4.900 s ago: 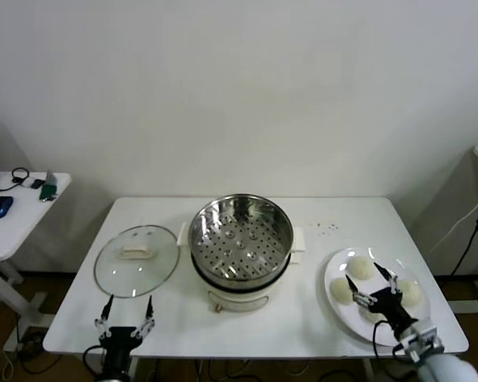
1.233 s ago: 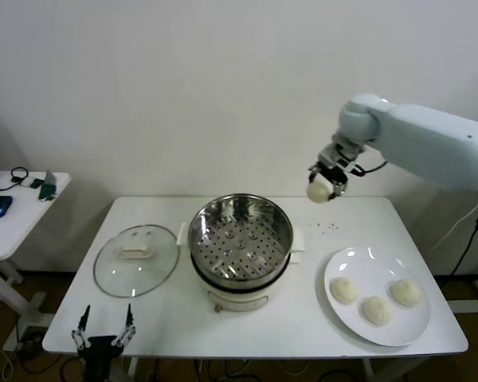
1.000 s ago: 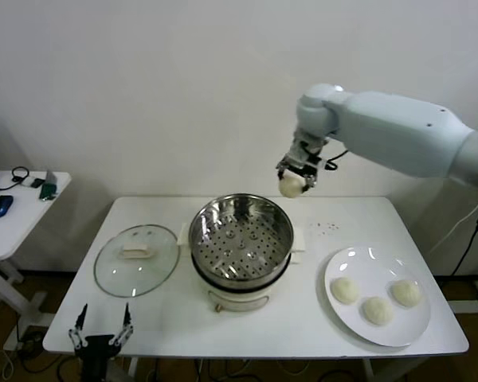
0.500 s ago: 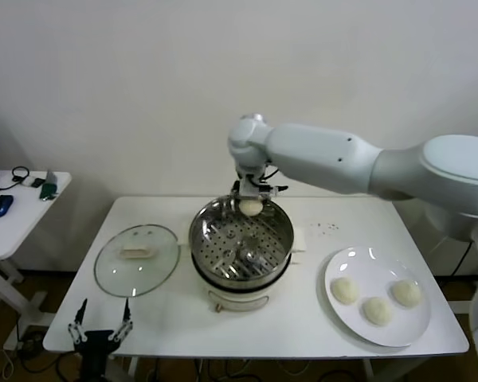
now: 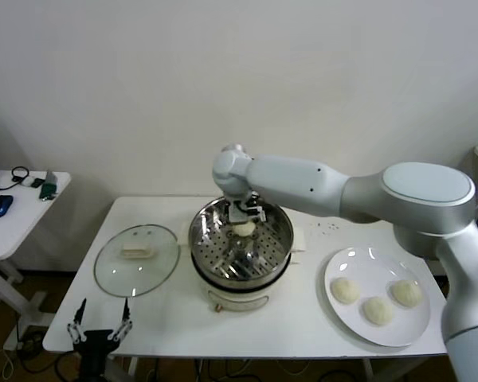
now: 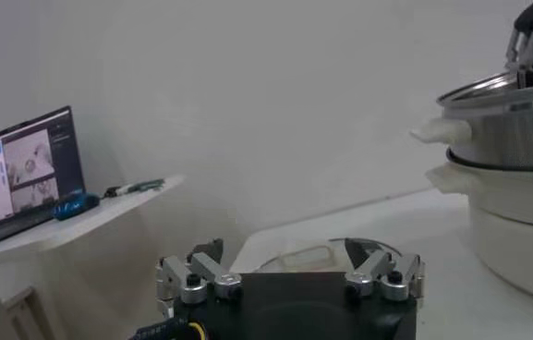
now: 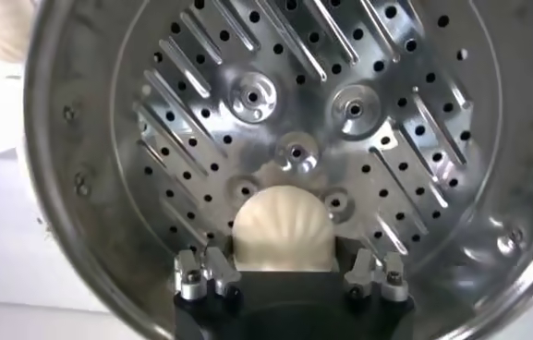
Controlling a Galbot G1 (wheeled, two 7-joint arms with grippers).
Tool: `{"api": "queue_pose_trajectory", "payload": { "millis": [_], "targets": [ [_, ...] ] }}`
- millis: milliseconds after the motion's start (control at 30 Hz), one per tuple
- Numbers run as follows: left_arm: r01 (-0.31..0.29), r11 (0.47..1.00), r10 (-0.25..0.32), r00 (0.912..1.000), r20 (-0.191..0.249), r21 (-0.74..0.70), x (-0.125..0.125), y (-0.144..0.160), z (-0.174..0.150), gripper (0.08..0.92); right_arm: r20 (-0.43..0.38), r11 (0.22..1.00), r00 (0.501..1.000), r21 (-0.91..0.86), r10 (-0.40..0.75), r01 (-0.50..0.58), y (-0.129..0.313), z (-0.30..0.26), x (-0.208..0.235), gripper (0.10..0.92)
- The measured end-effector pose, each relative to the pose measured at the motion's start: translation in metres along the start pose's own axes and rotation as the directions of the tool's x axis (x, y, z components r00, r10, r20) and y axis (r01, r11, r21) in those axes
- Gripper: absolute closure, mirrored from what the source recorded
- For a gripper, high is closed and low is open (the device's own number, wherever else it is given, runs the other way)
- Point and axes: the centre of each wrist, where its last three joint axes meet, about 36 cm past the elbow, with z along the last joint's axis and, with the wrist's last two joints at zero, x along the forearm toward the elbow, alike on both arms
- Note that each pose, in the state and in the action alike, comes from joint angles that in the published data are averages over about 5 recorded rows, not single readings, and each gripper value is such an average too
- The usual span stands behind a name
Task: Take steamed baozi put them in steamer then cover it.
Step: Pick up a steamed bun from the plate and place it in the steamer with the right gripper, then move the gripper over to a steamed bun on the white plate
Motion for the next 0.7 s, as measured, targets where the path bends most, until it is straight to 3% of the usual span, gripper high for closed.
{"api": "queue_pose_trajectory", "payload": {
  "millis": [133, 400, 700],
  "targets": [
    [0.002, 1.000, -0.002, 1.0000, 0.000, 0.000, 0.000, 0.001, 0.000, 0.177, 0.002, 1.000, 1.000, 0.005, 0.002, -0.002, -0.002, -0.002, -0.001, 0.208],
    [0.004, 1.000, -0.004, 1.0000, 0.000, 0.000, -0.001, 0.000, -0.002, 0.177, -0.003, 1.000, 1.000, 0.000, 0.004, -0.004, 0.003, 0.002, 0.015, 0.199],
    [0.003, 1.000, -0.003, 1.0000, 0.010, -0.003, -0.004, -0.001, -0.007, 0.177, 0.000, 0.988, 0.999, -0.153, 0.033, -0.033, 0.057, 0.028, 0.065, 0.200]
  ]
}}
